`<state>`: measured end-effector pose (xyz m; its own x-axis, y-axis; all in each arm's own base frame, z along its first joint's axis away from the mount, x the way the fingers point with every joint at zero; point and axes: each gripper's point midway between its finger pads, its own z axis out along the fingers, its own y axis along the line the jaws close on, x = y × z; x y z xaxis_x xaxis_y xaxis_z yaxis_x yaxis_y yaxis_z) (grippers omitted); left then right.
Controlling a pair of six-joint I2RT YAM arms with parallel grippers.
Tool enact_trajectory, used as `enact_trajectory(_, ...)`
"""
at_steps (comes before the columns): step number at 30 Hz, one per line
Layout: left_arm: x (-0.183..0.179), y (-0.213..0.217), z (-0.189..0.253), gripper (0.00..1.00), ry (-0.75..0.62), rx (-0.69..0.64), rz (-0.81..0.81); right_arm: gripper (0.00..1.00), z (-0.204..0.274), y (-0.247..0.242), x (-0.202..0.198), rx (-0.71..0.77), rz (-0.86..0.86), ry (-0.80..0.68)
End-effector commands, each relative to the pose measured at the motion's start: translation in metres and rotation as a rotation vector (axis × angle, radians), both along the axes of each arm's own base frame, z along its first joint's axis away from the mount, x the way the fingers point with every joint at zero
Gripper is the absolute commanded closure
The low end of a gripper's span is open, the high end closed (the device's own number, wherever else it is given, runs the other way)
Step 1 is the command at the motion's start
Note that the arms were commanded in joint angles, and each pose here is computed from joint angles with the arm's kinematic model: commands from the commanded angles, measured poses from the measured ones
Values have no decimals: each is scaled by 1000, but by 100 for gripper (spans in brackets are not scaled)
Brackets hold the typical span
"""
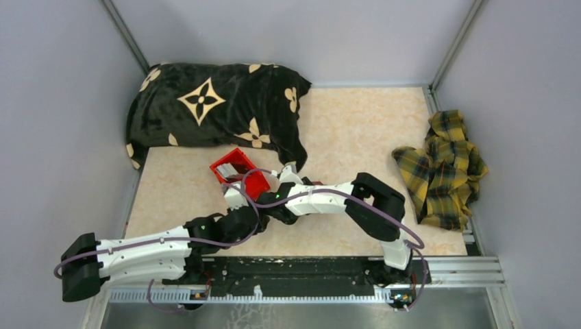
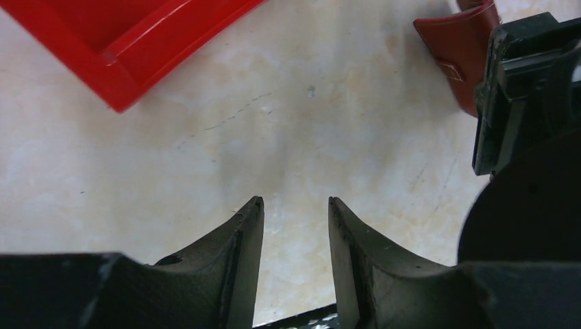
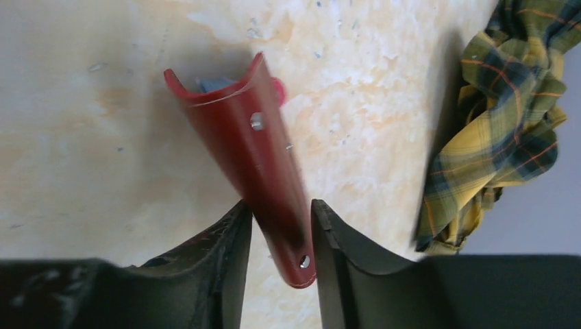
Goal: Put the credit cards into the card holder
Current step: Close the card holder at the center of the board.
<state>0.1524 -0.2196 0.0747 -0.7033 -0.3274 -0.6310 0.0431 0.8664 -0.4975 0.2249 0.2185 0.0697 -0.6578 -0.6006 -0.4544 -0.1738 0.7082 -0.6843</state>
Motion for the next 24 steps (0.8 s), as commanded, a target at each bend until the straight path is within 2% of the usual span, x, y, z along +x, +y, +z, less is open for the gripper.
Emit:
enact_trajectory(1, -2, 3, 2, 54, -3, -12, 10, 57, 6, 48, -10, 102, 71, 2)
enact_trajectory(4, -4, 5, 0, 54, 4, -9, 14, 47, 6, 71, -20, 204, 97, 36)
enact_trajectory(10, -6, 8, -1, 54, 11, -6, 26, 44, 26, 92, -32, 404, 134, 62)
enact_trajectory(18, -2, -12, -1, 54, 12, 38, -2, 45, 70, 67, -25, 601, 117, -17)
enact_trajectory(24, 7, -41, 1, 54, -14, 84, -61, 45, 69, 29, 1, 745, 69, -10)
